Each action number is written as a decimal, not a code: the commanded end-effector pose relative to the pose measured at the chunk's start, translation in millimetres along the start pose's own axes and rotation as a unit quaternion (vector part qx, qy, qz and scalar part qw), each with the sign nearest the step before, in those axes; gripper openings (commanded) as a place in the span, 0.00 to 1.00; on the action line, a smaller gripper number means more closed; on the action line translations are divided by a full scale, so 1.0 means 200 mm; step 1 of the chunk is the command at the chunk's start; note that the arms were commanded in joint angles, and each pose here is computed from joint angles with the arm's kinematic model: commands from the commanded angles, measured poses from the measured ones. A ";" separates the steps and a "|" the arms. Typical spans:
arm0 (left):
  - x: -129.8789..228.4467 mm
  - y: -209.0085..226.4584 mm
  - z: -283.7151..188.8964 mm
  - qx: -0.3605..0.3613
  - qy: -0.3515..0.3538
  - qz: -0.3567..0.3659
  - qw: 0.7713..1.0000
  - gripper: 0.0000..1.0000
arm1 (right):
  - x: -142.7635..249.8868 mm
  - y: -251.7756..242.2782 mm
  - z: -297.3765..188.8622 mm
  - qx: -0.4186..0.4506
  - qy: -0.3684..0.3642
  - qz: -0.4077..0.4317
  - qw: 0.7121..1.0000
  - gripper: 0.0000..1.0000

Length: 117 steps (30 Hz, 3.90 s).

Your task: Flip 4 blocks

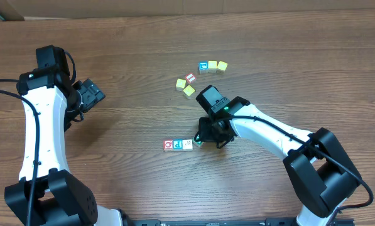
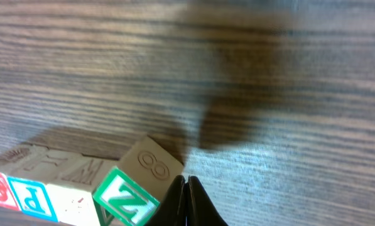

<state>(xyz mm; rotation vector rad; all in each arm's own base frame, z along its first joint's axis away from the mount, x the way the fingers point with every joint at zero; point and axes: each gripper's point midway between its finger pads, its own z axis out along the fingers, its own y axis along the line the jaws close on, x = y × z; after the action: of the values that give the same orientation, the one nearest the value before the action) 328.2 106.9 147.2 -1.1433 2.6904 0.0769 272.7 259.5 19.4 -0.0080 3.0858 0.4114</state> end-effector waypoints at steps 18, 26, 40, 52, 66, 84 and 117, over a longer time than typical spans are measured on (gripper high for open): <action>-0.01 -0.01 0.00 0.002 -0.002 0.008 1.000 1.00 | -0.05 -0.01 0.00 0.017 -0.033 -0.005 0.999 0.04; -0.01 -0.01 0.00 0.002 -0.002 0.008 1.000 1.00 | 0.01 0.03 0.00 -0.008 -0.002 -0.004 1.000 0.04; -0.01 -0.01 0.00 0.002 -0.002 0.008 1.000 1.00 | 0.07 0.03 0.00 -0.012 0.026 0.001 1.000 0.04; -0.01 -0.01 0.00 0.002 -0.002 0.008 1.000 1.00 | -0.09 0.00 -0.01 0.017 -0.053 -0.006 0.998 0.04; -0.01 -0.01 0.00 0.002 -0.002 0.008 1.000 1.00 | -0.05 0.08 0.00 -0.031 -0.025 -0.010 0.999 0.04; -0.01 -0.01 0.00 0.002 -0.002 0.008 1.000 1.00 | 0.08 0.13 -0.01 -0.068 0.041 -0.001 0.997 0.04; -0.01 -0.01 0.00 0.002 -0.002 0.008 1.000 1.00 | -0.20 0.13 -0.03 -0.036 -0.097 -0.032 0.994 0.04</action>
<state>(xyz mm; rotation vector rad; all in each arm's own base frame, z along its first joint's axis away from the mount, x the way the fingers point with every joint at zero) 328.2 107.0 147.3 -1.1432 2.6899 0.0774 308.6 280.1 28.8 -0.0061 2.9053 0.4935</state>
